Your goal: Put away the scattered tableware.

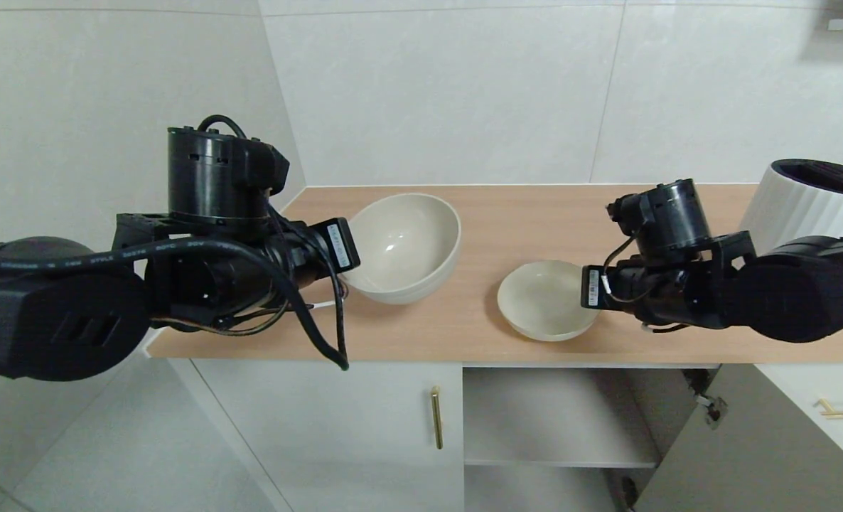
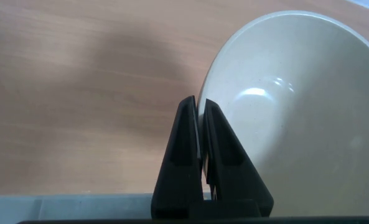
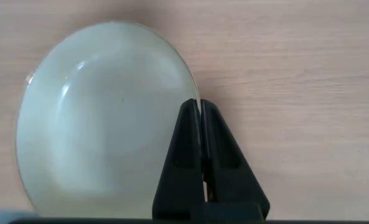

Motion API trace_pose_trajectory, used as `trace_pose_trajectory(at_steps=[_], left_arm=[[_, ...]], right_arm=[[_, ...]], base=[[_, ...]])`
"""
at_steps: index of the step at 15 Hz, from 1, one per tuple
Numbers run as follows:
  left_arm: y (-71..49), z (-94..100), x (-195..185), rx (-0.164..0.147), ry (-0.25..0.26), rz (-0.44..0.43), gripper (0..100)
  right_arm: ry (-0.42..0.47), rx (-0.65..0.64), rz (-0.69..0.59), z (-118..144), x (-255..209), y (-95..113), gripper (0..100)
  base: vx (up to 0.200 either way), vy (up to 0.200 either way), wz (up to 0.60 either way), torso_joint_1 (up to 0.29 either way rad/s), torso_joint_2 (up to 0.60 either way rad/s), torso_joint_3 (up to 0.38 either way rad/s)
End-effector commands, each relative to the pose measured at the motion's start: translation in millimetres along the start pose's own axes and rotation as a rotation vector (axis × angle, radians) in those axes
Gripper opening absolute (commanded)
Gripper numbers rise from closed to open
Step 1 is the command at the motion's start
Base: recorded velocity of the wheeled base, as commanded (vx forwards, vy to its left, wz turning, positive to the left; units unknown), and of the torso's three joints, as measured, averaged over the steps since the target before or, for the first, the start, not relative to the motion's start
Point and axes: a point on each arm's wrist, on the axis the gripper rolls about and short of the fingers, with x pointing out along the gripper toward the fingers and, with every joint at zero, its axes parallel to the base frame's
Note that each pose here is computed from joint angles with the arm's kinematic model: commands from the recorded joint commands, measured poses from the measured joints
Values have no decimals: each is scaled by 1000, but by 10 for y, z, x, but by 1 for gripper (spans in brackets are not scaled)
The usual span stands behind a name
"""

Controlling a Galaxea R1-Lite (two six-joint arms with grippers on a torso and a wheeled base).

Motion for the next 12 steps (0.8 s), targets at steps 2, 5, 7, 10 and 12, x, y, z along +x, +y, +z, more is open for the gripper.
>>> trace_pose_trajectory(at_steps=[2,5,7,10,12], left_arm=[[76,-62,-140,20,14,7,0],[204,-187,-352,81,46,12,0],[246,-312,-435,110,91,-9,0],[256,-346,-423,113,103,-5,0],[249,-356,-417,113,107,-6,0]], right_arm=[[-6,12,99,146,-497,-118,0],[104,-11,181,138,-978,-288,0],[163,-19,234,77,-1169,-367,0],[198,-25,226,-76,-1255,-456,0],[194,-24,229,-93,-1293,-477,0]], base=[[0,0,0,0,0,0],[0,0,0,0,0,0],[0,0,0,0,0,0],[0,0,0,0,0,0],[0,0,0,0,0,0]])
